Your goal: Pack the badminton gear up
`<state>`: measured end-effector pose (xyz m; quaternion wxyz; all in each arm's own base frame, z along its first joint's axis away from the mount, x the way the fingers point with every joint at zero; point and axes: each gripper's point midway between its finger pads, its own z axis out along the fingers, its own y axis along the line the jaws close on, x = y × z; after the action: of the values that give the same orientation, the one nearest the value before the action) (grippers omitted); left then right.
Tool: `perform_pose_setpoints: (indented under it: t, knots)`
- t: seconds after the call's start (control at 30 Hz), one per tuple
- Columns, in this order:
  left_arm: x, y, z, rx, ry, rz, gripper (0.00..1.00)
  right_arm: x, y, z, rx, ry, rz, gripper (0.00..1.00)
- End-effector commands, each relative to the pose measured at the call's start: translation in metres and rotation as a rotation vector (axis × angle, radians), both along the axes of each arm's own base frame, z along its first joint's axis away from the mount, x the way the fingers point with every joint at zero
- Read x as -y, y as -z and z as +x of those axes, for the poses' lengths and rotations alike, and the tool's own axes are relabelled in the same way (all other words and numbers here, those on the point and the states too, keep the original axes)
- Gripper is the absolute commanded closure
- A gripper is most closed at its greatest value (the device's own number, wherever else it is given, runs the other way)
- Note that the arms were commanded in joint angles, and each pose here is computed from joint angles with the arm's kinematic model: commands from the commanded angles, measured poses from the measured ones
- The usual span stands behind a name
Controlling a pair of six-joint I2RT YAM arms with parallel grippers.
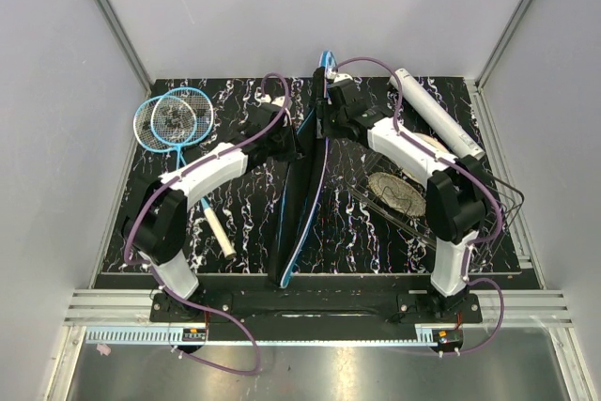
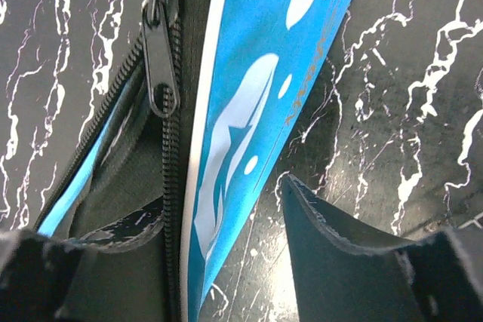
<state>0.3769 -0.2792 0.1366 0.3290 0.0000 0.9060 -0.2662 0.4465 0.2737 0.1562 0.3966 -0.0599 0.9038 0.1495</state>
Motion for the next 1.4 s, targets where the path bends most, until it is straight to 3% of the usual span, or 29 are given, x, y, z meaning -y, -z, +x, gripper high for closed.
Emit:
perform_pose_setpoints:
  t: [0.0,0.1,0.13,0.17,0.3,0.37,0.43,0.6,0.83,0.97,1.0,1.07,1.1,1.27,1.37]
  knots:
    - [0.007,-0.028,0.0,0.06,0.024,-0.073,1.0,0.003,-0.035,0.028,0.13,0.032,-0.009,0.5]
    - [0.003,-0.025,0.003,0.06,0.02,-0.058,1.0,0.017,-0.036,0.032,0.15,0.076,-0.052,0.79]
    - [0.001,-0.023,0.005,0.056,0.016,-0.051,1.0,0.022,-0.044,0.031,0.166,0.096,-0.057,0.97]
    - [-0.003,-0.022,0.007,0.043,0.008,-0.043,1.0,0.025,-0.041,0.028,0.162,0.102,-0.062,1.0]
    - [-0.024,-0.011,0.025,-0.009,-0.029,-0.008,0.99,0.038,-0.049,0.024,0.191,0.152,-0.042,1.0]
    - [-0.022,-0.018,0.032,0.005,-0.022,-0.02,0.9,0.036,-0.046,0.025,0.179,0.148,-0.005,1.0]
    - [-0.016,-0.025,0.036,0.013,-0.004,-0.035,0.89,0.034,-0.041,0.027,0.157,0.166,0.026,1.0]
    - [-0.021,-0.022,0.038,0.012,-0.009,-0.004,1.0,0.056,-0.033,0.035,0.127,0.291,0.079,1.0]
    - [-0.029,-0.013,0.04,-0.013,-0.022,0.007,1.0,0.085,-0.04,0.041,0.132,0.339,0.162,1.0]
    - [-0.018,-0.029,0.04,-0.006,0.032,-0.038,0.79,0.07,-0.045,0.04,0.127,0.284,0.238,1.0]
    - [-0.019,-0.035,0.04,0.007,0.033,-0.043,0.64,0.068,-0.044,0.039,0.122,0.278,0.244,1.0]
    - [-0.023,-0.055,0.035,0.044,0.038,-0.056,0.46,0.068,-0.043,0.04,0.121,0.278,0.246,1.0]
    - [-0.027,-0.062,0.032,0.055,0.038,-0.06,0.3,0.067,-0.042,0.04,0.117,0.274,0.245,1.0]
    - [-0.085,-0.087,0.0,0.093,-0.043,-0.052,0.29,0.065,-0.041,0.041,0.101,0.284,0.233,1.0]
    - [-0.153,-0.068,-0.021,0.036,-0.227,0.058,0.31,0.065,-0.039,0.044,0.088,0.296,0.194,1.0]
